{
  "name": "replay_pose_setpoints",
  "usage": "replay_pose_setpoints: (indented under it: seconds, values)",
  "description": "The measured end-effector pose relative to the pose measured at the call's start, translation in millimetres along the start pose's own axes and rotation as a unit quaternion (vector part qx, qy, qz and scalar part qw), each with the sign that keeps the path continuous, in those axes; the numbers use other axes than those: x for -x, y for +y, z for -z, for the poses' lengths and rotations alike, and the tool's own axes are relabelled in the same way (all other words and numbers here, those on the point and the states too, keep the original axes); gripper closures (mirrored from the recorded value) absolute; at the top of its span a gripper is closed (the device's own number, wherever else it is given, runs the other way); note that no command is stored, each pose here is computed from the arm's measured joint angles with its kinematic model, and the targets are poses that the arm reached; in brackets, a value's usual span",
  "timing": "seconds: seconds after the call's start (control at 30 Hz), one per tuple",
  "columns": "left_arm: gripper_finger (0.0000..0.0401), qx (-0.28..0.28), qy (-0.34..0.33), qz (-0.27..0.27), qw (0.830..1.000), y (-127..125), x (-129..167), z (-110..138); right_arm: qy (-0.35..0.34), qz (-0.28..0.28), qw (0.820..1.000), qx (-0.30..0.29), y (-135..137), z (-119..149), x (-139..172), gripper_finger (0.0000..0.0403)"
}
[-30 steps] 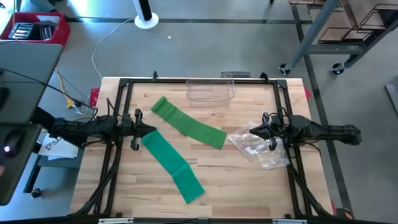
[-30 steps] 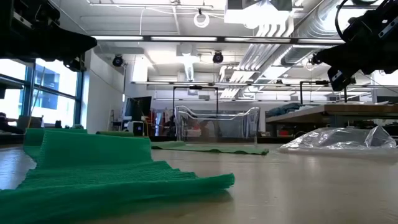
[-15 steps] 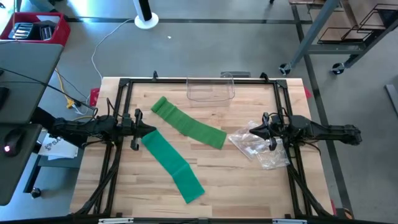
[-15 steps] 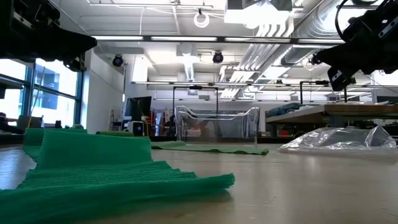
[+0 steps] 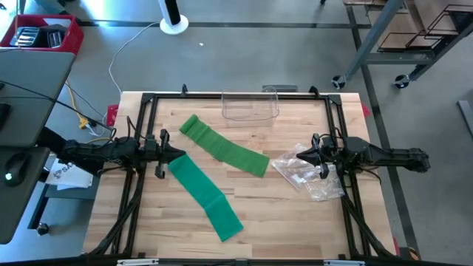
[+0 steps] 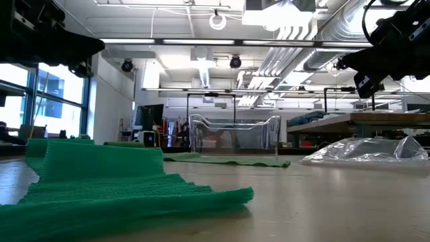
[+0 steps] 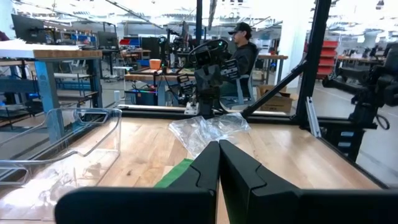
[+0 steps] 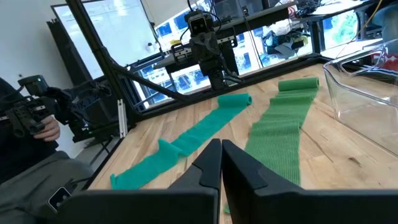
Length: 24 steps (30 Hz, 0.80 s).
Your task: Roll bandage
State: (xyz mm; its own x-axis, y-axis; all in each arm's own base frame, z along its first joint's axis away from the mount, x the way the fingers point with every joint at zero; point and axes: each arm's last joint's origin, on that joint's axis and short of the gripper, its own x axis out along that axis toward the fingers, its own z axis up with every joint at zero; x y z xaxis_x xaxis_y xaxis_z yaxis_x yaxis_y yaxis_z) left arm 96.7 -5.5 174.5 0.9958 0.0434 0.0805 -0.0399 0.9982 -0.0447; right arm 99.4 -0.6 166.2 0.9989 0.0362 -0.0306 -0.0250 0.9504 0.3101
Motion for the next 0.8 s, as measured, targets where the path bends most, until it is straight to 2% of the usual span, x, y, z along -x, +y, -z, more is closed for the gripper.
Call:
replay_pose_setpoints:
  seconds: [0.17, 0.27, 0.43, 0.6, 0.8]
  values:
    - [0.0396, 0.082, 0.000, -0.001, 0.997, 0.0, 0.0, 0.1, 0.000, 0.000, 1.000, 0.000, 0.0, 0.0, 0.0, 0.0399]
    - [0.0396, 0.091, 0.002, -0.016, 0.996, 0.9, -0.4, 0.4, 0.000, 0.000, 1.000, 0.000, 0.0, 0.1, 0.0, 0.0399]
    - [0.0396, 0.149, 0.059, -0.061, 0.985, 2.2, -5.9, 12.0, 0.000, 0.000, 1.000, 0.000, 0.0, -0.1, 0.0, 0.0399]
    - [0.0396, 0.151, 0.150, -0.104, 0.971, 0.6, -16.0, 28.7, 0.000, 0.000, 1.000, 0.000, 0.0, -0.1, 0.0, 0.0399]
    - [0.0382, 0.111, 0.242, -0.134, 0.955, -5.3, -38.5, 11.7, 0.000, 0.000, 1.000, 0.000, 0.0, 0.0, 0.0, 0.0399]
